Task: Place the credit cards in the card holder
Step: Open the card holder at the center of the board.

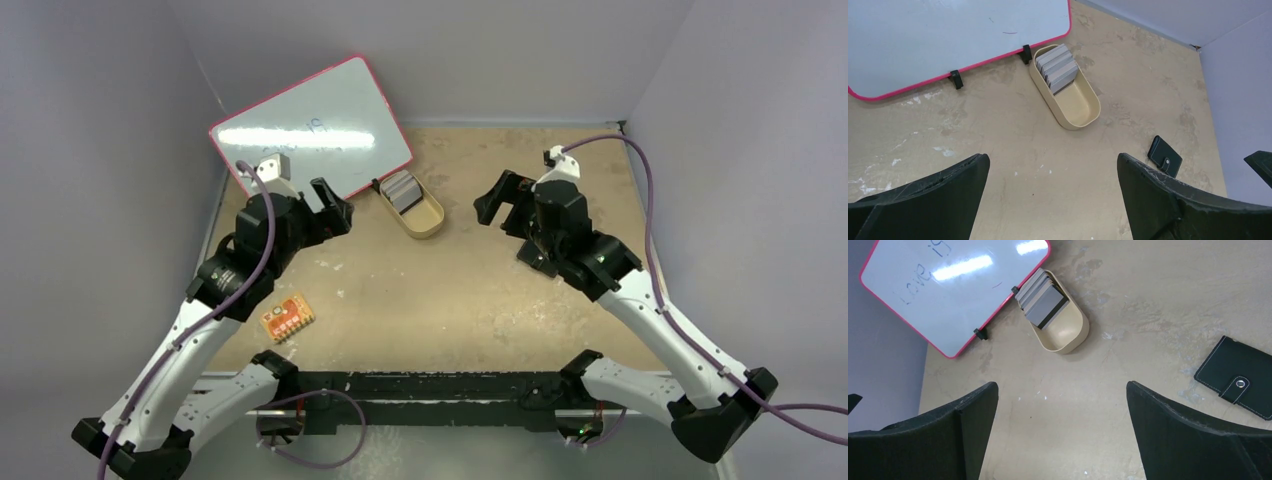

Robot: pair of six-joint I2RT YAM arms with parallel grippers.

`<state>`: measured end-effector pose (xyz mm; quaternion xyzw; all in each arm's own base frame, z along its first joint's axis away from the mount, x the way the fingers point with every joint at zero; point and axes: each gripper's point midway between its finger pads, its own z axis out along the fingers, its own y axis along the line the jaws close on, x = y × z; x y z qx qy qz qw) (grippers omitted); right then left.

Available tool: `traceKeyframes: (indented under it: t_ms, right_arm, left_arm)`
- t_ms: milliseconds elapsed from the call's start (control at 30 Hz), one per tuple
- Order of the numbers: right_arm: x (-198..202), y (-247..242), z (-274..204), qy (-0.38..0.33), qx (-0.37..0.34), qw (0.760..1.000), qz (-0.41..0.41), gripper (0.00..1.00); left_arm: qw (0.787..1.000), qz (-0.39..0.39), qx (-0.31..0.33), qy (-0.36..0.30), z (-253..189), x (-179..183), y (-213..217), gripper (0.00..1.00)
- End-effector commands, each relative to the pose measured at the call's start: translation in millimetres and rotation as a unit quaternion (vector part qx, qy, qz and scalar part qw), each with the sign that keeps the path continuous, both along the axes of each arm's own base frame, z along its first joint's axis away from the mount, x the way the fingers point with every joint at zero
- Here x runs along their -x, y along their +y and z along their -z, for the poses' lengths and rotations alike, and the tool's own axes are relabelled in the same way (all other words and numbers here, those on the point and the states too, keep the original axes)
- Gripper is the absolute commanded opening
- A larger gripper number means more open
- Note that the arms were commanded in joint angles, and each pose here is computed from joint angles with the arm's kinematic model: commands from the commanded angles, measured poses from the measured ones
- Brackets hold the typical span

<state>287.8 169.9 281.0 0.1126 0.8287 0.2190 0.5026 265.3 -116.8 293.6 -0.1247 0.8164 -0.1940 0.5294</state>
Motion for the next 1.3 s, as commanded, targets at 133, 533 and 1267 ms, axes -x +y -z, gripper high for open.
traceKeyframes:
  t_ms: [133, 533, 1267]
  right_arm:
    - [-7, 4, 8, 0.006, 0.012, 1.000, -0.004, 0.99]
    - [-38, -18, 92, 0.125, 0.106, 0.983, 0.082, 0.94]
    - [-22, -144, 236, 0.285, 0.115, 0.912, 0.271, 0.55]
  left_arm:
    - [1.000, 0.003, -0.009, 0.001, 5, -4, 0, 1.00]
    - [0.998, 0.031, -0.029, 0.044, 67, 12, -1, 0.99]
    - [0.994, 0.094, -0.037, 0.053, 83, 23, -16, 0.96]
